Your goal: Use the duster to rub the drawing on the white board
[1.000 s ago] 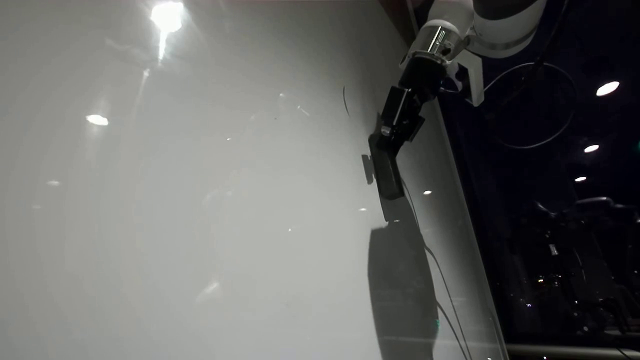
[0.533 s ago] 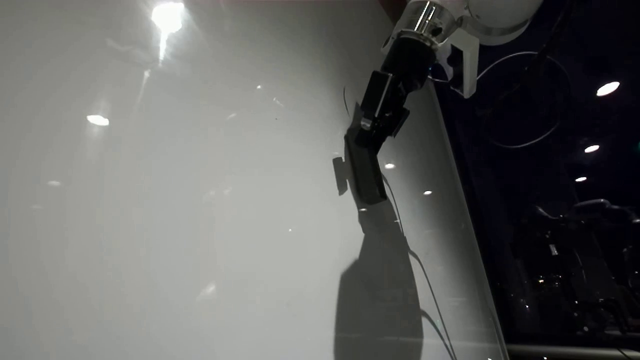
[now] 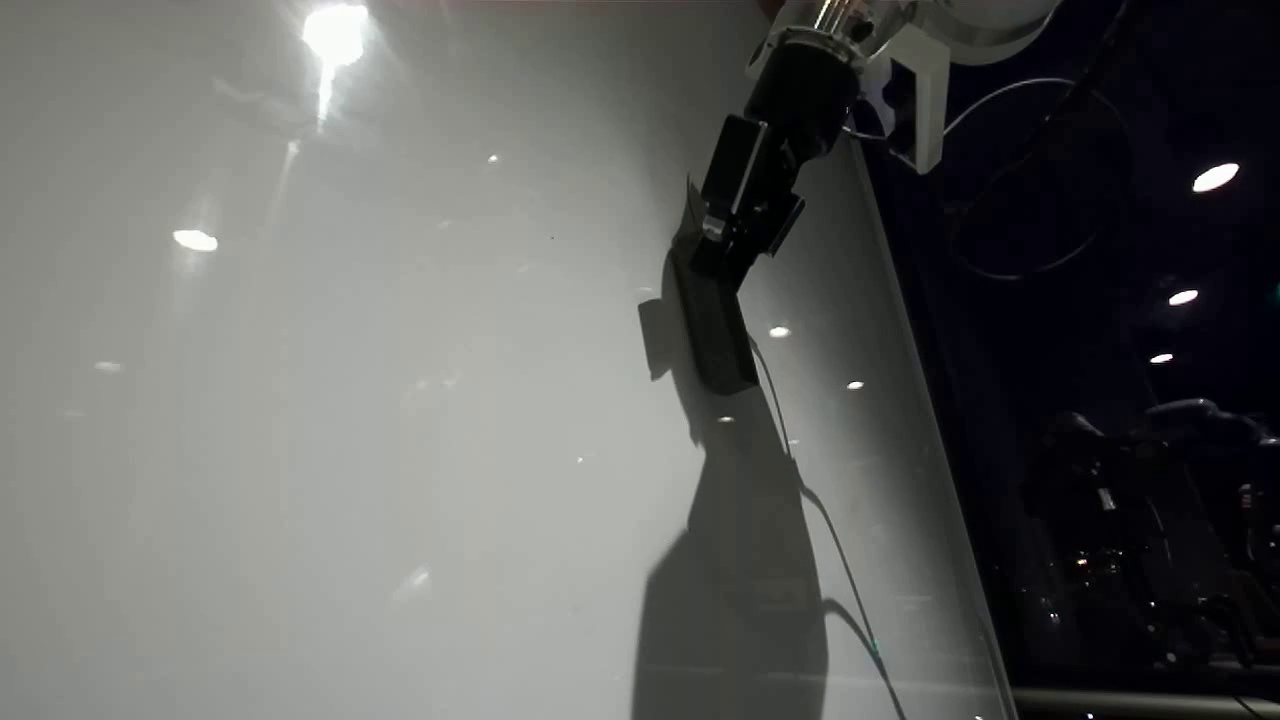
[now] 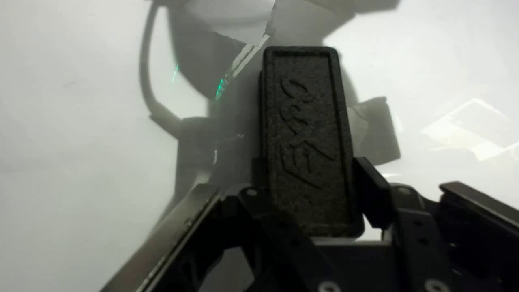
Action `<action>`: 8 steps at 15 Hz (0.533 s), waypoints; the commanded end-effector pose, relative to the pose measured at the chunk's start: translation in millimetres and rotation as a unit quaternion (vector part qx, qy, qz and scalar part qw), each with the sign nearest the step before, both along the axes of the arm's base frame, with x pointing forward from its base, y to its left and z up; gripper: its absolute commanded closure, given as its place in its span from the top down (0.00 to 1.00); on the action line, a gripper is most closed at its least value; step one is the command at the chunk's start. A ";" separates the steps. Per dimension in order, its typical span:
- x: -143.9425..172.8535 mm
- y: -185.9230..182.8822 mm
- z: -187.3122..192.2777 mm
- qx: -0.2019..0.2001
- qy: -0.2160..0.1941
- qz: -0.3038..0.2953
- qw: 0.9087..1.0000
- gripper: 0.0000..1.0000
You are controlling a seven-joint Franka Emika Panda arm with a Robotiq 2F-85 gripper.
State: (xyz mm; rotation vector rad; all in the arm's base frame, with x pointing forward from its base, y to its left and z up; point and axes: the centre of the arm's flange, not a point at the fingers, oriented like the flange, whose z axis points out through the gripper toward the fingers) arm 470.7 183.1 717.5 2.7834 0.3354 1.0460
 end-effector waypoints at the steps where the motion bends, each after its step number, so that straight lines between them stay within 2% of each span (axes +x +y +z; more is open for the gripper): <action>1: 37.1 -2.0 50.4 0.001 -0.041 0.003 0.999 0.29; 5: 40.5 -11.2 86.2 0.005 -0.048 -0.007 0.999 0.29; 8: 40.7 -10.0 97.9 0.005 -0.052 -0.012 0.999 0.29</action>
